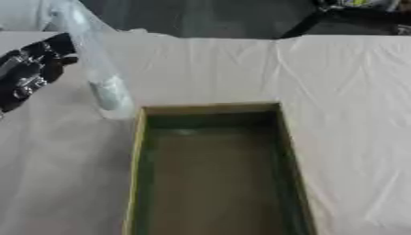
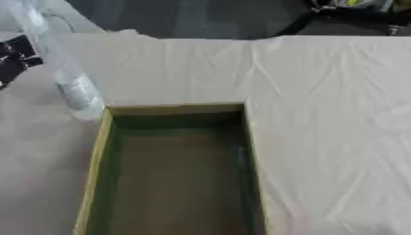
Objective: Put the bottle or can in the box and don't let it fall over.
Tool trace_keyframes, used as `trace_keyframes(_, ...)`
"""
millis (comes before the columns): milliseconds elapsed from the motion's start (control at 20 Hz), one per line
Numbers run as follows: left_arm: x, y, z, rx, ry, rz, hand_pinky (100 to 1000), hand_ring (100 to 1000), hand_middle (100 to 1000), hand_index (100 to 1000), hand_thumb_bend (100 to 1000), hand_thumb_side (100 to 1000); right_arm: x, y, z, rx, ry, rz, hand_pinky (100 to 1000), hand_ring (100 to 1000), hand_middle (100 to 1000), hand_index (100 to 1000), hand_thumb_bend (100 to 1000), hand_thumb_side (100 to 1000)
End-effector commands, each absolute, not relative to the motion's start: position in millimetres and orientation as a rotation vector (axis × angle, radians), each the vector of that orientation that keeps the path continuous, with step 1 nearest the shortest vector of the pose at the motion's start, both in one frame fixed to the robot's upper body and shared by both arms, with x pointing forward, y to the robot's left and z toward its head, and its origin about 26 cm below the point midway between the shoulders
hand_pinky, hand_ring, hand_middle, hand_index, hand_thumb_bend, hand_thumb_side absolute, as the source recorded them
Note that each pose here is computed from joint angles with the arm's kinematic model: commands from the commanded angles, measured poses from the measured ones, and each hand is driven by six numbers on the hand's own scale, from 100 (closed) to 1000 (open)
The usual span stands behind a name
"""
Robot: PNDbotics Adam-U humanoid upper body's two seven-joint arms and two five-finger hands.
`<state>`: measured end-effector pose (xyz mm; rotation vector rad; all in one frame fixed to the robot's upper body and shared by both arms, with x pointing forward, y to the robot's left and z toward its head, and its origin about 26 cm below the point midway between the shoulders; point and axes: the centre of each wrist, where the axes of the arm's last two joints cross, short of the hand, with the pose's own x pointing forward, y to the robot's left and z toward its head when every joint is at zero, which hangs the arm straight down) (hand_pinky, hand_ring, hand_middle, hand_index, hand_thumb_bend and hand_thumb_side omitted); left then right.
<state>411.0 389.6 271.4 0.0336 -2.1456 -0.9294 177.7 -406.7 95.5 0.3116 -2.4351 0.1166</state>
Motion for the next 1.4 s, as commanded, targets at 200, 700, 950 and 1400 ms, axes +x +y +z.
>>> trace_keyframes(200, 407, 395, 290, 0.09, -2.174, -0.959, 1000, 1000, 1000, 895, 373, 584, 179, -405, 101, 0.308, -2.56, 0.329, 963, 774, 852, 942, 100, 569)
trace_keyframes(700, 409, 395, 296, 0.132, -2.18, -0.945, 1000, 1000, 1000, 923, 393, 618, 181, -403, 101, 0.318, -2.56, 0.337, 964, 774, 852, 942, 100, 569)
trace_keyframes(950, 411, 395, 298, 0.149, -2.175, -0.94, 1000, 1000, 1000, 928, 396, 629, 182, -402, 102, 0.324, -2.561, 0.343, 965, 774, 852, 942, 100, 570)
trace_keyframes(1400, 412, 396, 303, 0.18, -2.189, -0.931, 1000, 1000, 1000, 916, 400, 612, 185, -399, 102, 0.338, -2.562, 0.354, 966, 774, 853, 942, 100, 572)
